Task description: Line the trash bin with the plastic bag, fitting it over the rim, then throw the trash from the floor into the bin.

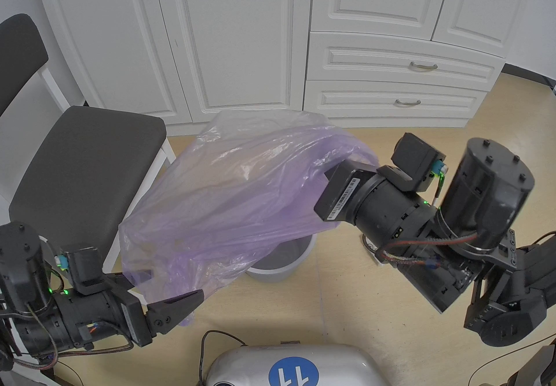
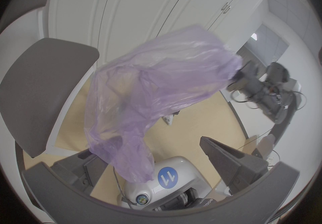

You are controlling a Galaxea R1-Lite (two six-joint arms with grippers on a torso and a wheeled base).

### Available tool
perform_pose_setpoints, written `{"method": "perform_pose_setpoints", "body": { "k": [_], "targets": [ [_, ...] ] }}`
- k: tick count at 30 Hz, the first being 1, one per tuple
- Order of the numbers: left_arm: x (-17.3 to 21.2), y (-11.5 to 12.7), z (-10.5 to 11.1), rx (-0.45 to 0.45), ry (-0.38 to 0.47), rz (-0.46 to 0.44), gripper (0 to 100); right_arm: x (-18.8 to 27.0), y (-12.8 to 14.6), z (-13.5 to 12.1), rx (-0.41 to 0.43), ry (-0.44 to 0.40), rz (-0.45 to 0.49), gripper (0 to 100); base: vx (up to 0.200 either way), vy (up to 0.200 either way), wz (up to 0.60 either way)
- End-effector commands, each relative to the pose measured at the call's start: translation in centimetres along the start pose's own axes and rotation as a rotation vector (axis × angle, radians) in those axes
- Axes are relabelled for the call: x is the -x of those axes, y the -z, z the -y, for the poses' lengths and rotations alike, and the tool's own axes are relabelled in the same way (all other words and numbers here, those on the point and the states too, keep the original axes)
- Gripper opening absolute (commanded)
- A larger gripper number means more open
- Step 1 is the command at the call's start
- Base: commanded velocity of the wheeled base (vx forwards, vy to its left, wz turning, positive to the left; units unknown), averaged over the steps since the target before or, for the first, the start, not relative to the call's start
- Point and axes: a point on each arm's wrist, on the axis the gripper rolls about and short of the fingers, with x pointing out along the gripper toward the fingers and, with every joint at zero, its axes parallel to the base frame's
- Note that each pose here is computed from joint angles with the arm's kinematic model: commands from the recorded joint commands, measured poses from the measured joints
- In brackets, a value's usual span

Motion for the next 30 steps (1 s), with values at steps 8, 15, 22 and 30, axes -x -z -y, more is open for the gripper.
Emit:
{"method": "perform_pose_setpoints", "body": {
  "k": [8,15,22,30],
  "targets": [
    [-7.2,0.1,-4.8,0.146,-0.181,0.032,100,3.9,-1.4,-3.2,-0.058,-0.125,-0.067,0,0.0,0.0,0.0],
    [-2.9,-1.7,-5.5,0.171,0.023,0.139,100,3.8,-0.5,-2.0,-0.027,-0.109,-0.106,0,0.0,0.0,0.0],
    [-2.5,-2.5,-6.6,0.211,0.023,0.157,100,4.7,-1.0,-2.3,-0.029,-0.14,-0.11,0,0.0,0.0,0.0],
    [-4.1,-1.8,-6.6,0.228,-0.005,0.112,100,5.8,-1.3,-3.8,-0.058,-0.203,-0.112,0,0.0,0.0,0.0]
  ]
}}
